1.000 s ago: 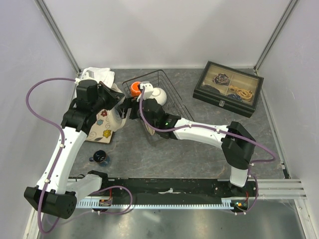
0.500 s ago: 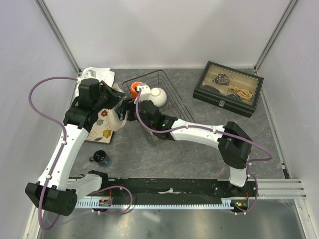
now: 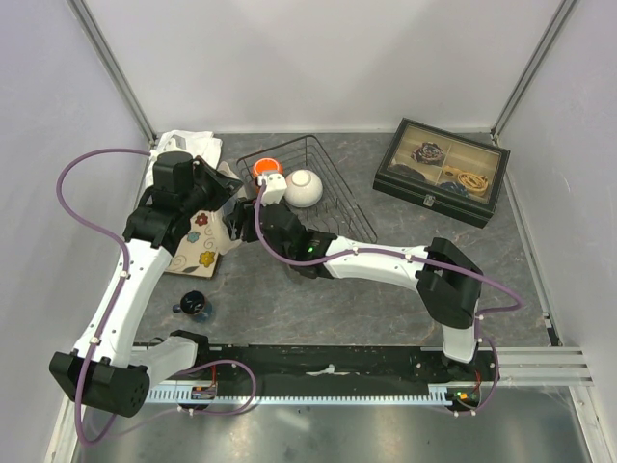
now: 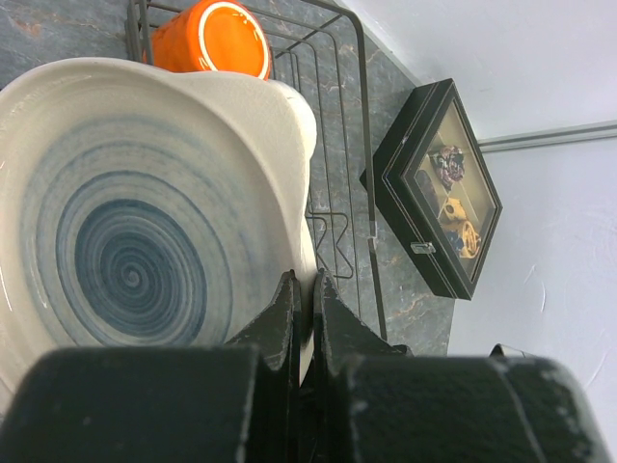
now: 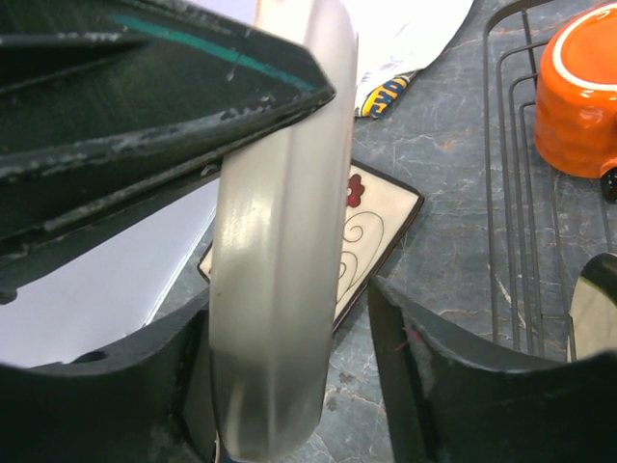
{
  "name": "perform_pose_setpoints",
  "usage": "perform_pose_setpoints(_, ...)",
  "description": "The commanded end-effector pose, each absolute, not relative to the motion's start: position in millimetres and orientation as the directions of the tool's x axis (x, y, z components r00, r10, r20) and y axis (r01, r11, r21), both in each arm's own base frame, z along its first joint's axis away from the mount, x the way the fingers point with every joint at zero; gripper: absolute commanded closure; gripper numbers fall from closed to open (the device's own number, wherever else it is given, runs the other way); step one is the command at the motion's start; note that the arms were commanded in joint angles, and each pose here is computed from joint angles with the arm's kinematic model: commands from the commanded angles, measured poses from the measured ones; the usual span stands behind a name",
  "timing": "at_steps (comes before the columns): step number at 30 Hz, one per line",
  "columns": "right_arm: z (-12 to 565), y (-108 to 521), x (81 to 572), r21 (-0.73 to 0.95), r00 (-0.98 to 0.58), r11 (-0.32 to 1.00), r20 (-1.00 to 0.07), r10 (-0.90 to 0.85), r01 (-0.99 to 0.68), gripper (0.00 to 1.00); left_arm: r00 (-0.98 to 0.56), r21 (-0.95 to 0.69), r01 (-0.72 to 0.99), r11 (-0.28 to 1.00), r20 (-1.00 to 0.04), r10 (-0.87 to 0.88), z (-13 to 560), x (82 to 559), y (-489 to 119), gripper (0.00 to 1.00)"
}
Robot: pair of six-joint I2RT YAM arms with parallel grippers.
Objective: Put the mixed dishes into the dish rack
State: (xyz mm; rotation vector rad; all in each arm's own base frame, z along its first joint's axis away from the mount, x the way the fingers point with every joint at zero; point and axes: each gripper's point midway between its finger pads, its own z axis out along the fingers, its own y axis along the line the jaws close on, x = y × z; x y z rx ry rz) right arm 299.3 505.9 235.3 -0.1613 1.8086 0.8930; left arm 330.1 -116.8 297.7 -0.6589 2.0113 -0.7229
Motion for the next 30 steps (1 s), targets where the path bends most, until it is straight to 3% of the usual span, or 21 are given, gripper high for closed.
perform_pose_setpoints(1,249,503,302,0.508,-0.395,0.707,-0.854,0.339,-0.492,0.40,-0.334,-0.777,-0.002,0.630,-0.593,-0.733,372,343,-121,0.98)
perform_pose_setpoints(11,248,503,298,0.512,-0.396,0.686,-0.854,0.338,-0.517,0.50,-0.346,-0.780,-0.003,0.626,-0.586,-0.732,368,343,-123,0.99)
perform_pose_setpoints(14,254,503,295,0.519,-0.389,0.669,-0.852,0.351,-0.532,0.63,-0.346,-0.780,-0.002,0.625,-0.586,-0.733,367,342,-123,0.98)
perform_pose_setpoints(15,255,503,294,0.519,-0.387,0.666,-0.852,0.352,-0.536,0.76,-0.346,-0.780,-0.003,0.626,-0.586,-0.732,366,342,-123,0.98)
perform_pose_setpoints(18,256,501,293,0.522,-0.388,0.664,-0.850,0.355,-0.535,0.98,-0.353,-0.780,-0.005,0.626,-0.585,-0.730,363,342,-124,0.98)
perform_pose_setpoints(20,257,498,294,0.521,-0.385,0.668,-0.851,0.357,-0.532,1.00,-0.354,-0.779,-0.006,0.626,-0.584,-0.730,362,341,-124,0.97)
perform_pose_setpoints(23,259,494,293,0.521,-0.380,0.671,-0.851,0.362,-0.527,1.00,-0.357,-0.781,-0.009,0.625,-0.581,-0.731,360,341,-124,0.92)
perform_pose_setpoints(26,264,489,294,0.524,-0.371,0.675,-0.850,0.375,-0.519,1.00,-0.357,-0.782,-0.007,0.623,-0.580,-0.732,360,341,-124,0.78)
perform_pose_setpoints(30,269,486,293,0.521,-0.364,0.676,-0.852,0.376,-0.522,1.00,-0.359,-0.782,-0.009,0.623,-0.579,-0.732,359,341,-124,0.52)
